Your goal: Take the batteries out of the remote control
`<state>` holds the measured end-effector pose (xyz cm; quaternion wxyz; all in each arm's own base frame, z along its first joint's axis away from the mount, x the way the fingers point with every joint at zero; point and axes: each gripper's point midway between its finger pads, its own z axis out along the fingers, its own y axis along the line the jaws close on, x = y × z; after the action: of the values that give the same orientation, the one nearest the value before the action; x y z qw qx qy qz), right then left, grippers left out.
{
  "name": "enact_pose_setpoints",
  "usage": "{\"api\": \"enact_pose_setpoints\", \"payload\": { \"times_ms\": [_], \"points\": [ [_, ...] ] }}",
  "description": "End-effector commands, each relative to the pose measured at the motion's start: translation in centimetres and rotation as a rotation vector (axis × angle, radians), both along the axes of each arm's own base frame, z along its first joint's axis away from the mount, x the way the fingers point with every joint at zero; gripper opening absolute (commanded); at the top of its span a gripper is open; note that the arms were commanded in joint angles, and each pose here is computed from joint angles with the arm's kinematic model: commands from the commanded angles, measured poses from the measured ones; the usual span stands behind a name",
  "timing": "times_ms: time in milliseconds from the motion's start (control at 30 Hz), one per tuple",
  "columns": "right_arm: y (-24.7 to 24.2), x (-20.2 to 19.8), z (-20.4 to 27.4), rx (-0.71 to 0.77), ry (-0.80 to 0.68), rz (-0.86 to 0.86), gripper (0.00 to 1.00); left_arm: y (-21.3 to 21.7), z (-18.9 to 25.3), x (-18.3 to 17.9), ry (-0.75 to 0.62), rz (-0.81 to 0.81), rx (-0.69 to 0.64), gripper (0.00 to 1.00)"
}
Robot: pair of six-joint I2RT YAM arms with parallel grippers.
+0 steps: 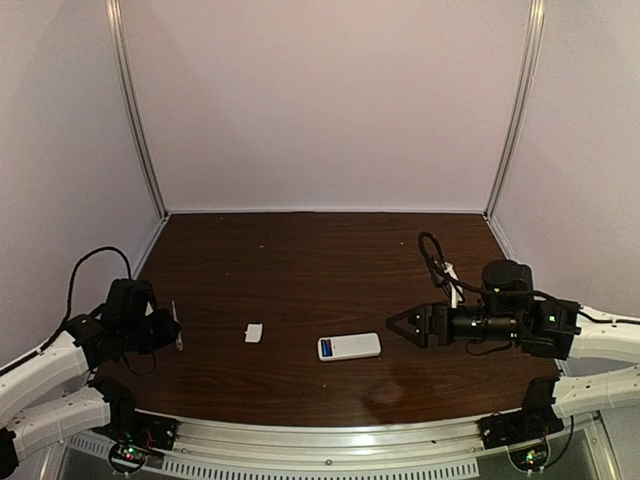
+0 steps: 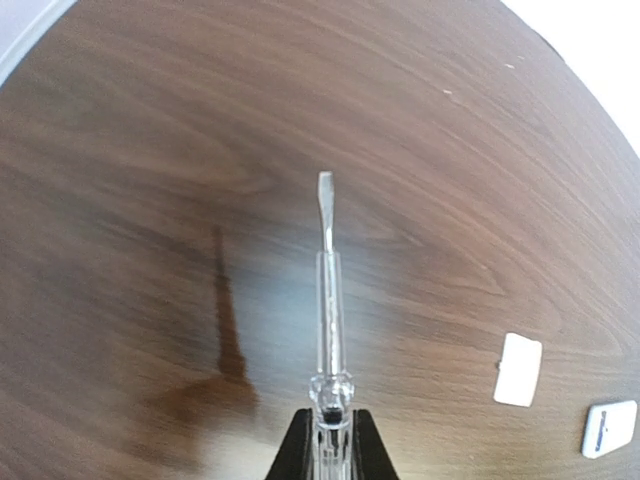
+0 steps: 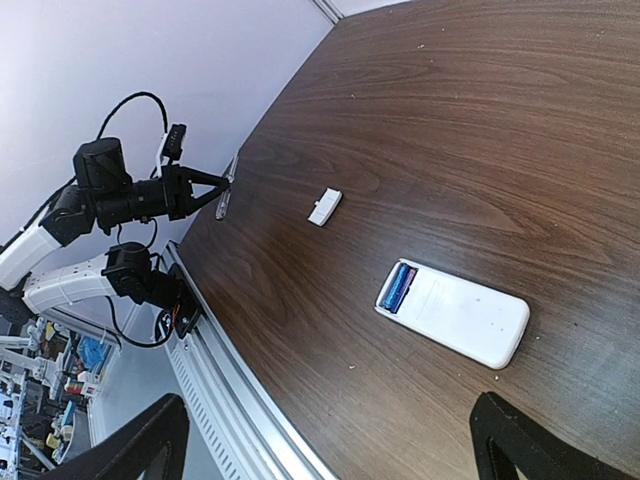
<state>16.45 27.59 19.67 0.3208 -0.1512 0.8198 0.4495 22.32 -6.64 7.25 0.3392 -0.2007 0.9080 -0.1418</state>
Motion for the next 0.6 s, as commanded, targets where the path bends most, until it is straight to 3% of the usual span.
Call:
{"api": "enact_pose_setpoints", "payload": {
  "times_ms": [0, 333, 567],
  "points": [
    [0.5, -0.5, 0.5, 0.042, -0.039, 0.025, 1.0, -2.8, 2.3, 1.2, -0.112, -0.112, -0.058, 0.0],
    [3.3, -2.3, 0.9, 0.091, -0.117, 0.07, 1.0, -7.8, 3.5, 2.1, -0.227, -0.298, -0.154, 0.0],
    [5.9, -2.9, 1.2, 0.108, -0.203, 0.058, 1.0, -9.4, 4.4, 2.2, -0.274, -0.335, -0.242, 0.0]
  ]
}}
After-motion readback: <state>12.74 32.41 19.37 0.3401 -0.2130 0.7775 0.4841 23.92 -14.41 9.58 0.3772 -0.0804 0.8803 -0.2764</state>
